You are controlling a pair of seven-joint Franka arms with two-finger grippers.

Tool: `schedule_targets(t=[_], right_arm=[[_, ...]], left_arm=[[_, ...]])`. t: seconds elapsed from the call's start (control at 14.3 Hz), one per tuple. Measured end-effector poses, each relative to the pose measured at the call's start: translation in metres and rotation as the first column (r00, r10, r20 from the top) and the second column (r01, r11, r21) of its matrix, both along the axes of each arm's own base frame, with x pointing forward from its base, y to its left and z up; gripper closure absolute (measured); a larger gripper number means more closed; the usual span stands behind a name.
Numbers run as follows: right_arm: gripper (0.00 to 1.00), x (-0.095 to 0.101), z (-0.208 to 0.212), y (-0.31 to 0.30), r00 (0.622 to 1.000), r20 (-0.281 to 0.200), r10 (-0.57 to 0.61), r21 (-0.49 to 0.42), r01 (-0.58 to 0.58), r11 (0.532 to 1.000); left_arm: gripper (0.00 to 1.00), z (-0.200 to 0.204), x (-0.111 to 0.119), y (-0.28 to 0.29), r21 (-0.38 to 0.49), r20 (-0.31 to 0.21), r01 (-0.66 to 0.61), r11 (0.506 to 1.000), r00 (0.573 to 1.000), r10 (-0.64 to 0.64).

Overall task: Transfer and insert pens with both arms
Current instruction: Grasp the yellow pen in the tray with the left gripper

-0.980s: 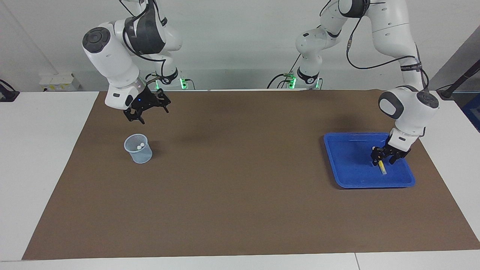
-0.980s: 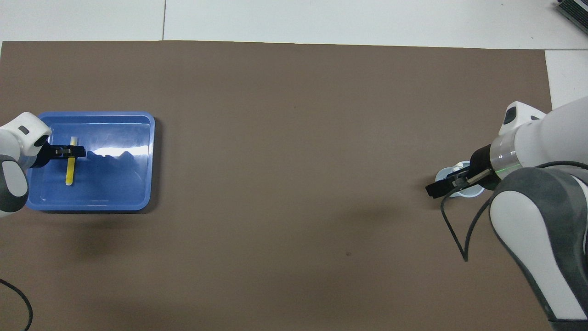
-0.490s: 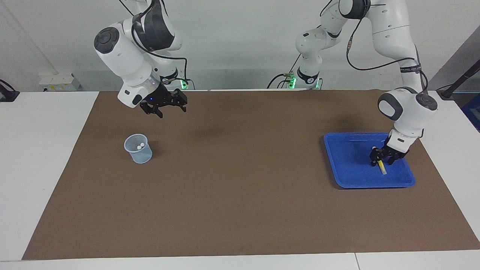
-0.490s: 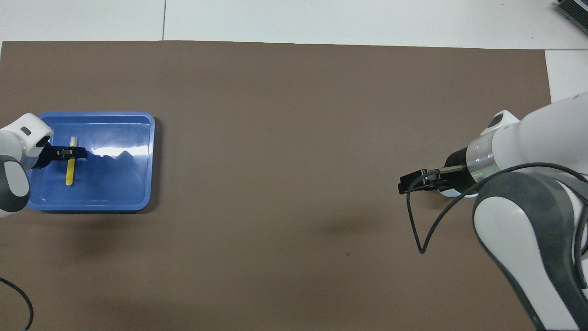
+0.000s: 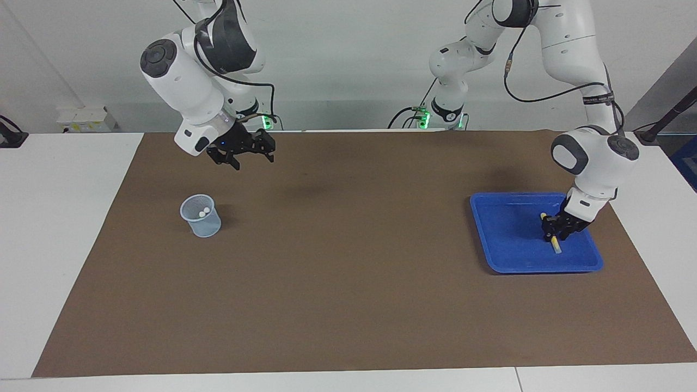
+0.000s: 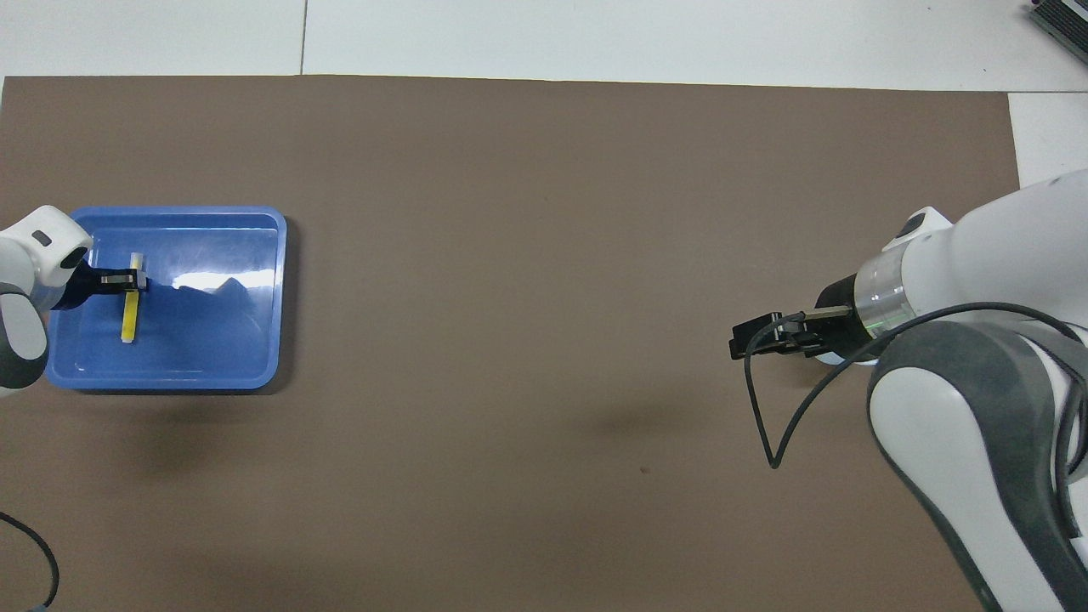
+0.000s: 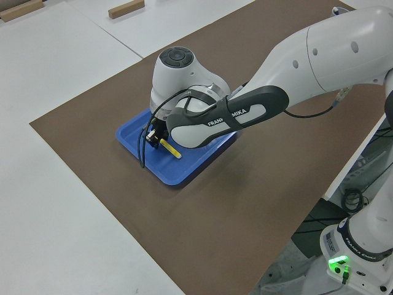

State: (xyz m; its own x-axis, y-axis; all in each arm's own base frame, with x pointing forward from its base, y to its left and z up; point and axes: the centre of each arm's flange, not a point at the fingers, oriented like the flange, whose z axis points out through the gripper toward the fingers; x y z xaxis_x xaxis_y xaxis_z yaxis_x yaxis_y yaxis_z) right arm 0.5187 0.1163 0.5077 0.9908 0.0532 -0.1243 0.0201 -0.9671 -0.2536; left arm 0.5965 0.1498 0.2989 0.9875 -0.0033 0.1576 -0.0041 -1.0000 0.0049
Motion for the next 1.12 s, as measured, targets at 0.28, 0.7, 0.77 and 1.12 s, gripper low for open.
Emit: schedule_targets(t=[0.28, 0.7, 0.77, 1.12], right_arm=[[0.00, -0.002, 0.001, 0.010, 1.000, -0.009, -0.027, 0.006, 0.027, 1.000], [0.00, -0.002, 0.001, 0.010, 1.000, -0.009, -0.028, 0.009, 0.028, 1.000], [0.00, -0.002, 0.001, 0.010, 1.000, -0.010, -0.029, 0.012, 0.029, 1.000], [0.00, -0.002, 0.001, 0.012, 0.997, -0.024, -0.076, 0.025, 0.076, 0.997]], left_arm=[[0.84, 0.000, 0.000, -0.001, -0.001, -0.001, 0.002, 1.000, 1.000, -0.002], [0.84, 0.008, 0.003, 0.001, -0.013, -0.046, -0.003, 1.000, 0.999, 0.002], [0.84, 0.016, 0.007, 0.002, -0.020, -0.063, -0.017, 1.000, 0.998, 0.016], [0.84, 0.061, 0.026, -0.009, -0.082, -0.108, -0.196, 0.977, 0.976, 0.187]])
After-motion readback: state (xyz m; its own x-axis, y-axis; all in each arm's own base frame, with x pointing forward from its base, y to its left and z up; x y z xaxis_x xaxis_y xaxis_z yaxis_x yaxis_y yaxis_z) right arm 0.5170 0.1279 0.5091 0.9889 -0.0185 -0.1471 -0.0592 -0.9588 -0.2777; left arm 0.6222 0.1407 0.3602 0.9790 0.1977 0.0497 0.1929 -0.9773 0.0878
